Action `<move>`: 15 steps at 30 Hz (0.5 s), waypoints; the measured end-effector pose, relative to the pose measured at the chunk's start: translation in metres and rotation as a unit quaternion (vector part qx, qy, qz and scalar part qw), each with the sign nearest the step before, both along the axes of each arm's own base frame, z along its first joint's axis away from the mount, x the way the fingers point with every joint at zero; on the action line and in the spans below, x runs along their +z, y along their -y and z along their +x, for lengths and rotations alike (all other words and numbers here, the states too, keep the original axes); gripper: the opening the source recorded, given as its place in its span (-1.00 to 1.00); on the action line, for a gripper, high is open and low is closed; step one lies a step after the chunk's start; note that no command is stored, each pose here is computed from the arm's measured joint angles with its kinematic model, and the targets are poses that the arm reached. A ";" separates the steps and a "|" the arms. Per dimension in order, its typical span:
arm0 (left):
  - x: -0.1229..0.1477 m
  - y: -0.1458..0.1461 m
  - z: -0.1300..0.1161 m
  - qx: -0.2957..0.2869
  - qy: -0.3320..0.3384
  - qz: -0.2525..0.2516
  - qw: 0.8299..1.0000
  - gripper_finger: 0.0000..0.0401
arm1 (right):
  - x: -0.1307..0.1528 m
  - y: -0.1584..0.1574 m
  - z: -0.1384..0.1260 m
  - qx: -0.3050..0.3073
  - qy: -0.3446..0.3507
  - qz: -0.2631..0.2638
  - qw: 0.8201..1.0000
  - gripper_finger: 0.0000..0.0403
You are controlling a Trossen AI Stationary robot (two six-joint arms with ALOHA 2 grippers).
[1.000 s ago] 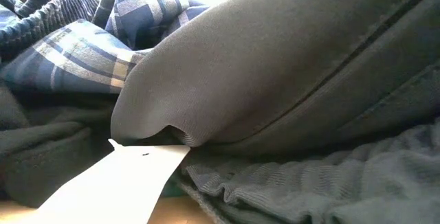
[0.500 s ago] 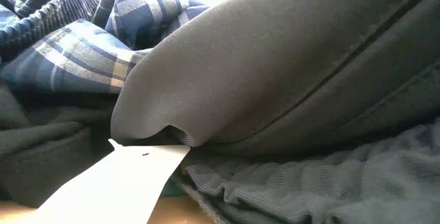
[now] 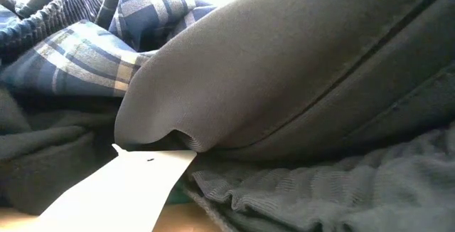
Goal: Sort clothes
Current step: Put the blue checkered long sleeve polo into the laundry bin
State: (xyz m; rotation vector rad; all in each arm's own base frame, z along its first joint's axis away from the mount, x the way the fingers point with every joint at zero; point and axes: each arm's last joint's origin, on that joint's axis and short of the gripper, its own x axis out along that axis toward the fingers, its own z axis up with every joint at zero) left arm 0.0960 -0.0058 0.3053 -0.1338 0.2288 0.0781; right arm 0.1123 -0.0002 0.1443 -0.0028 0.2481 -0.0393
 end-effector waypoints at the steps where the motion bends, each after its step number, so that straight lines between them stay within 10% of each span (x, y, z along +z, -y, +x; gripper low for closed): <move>1: 0.004 0.001 0.002 -0.003 -0.022 -0.009 1.000 -0.45 | 0.000 0.000 0.000 0.000 0.000 0.000 1.000 -0.15; 15: 0.027 0.028 0.019 0.001 -0.217 -0.126 0.968 -0.45 | 0.000 0.000 0.000 0.000 0.000 0.000 1.000 -0.15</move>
